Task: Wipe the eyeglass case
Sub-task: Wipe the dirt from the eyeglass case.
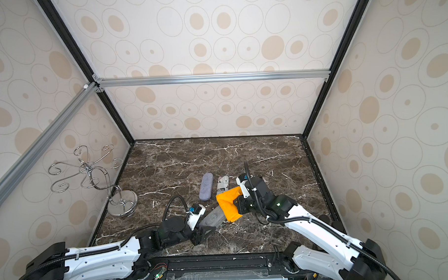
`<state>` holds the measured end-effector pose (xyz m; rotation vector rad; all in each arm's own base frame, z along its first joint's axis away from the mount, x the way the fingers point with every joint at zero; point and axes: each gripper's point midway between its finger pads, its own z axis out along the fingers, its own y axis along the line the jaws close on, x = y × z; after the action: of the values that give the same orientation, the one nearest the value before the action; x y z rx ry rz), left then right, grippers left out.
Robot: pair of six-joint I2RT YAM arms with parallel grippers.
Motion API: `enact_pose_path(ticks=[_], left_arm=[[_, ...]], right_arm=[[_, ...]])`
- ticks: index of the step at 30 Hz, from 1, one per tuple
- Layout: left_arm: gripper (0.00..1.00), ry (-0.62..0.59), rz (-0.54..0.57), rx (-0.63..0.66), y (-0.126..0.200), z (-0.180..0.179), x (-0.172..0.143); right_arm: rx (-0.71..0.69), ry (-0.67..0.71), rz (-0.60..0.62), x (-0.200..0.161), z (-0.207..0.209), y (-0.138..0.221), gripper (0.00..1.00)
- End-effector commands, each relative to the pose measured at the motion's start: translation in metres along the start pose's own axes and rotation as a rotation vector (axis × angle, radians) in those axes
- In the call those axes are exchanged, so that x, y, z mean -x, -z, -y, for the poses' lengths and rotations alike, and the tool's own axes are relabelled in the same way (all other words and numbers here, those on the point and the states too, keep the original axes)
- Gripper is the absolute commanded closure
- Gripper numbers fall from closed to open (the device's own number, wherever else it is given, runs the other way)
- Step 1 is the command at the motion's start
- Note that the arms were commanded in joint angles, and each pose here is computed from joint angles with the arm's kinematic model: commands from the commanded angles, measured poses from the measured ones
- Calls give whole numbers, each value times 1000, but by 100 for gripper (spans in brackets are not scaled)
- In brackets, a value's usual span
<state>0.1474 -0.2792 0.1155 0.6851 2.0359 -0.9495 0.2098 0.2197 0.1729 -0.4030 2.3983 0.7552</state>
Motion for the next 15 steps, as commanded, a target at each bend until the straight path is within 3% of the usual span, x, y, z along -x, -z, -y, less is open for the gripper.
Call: enact_pose_path(ticks=[1,5,11,15], left_arm=[[56,100,87,-205,7,34,33],[56,152,109,-271,11,41,48],[56,212,130,-284,13,36,61],[56,240,139,-300,12,33,66]], right_arm=[[123,33,6,-5,-20,9,100],[193,56,-33,-14,-36,5,100],[268,207,-96,-41,-79,-10,100],[214,200,-104,-47,-71,-18,100]])
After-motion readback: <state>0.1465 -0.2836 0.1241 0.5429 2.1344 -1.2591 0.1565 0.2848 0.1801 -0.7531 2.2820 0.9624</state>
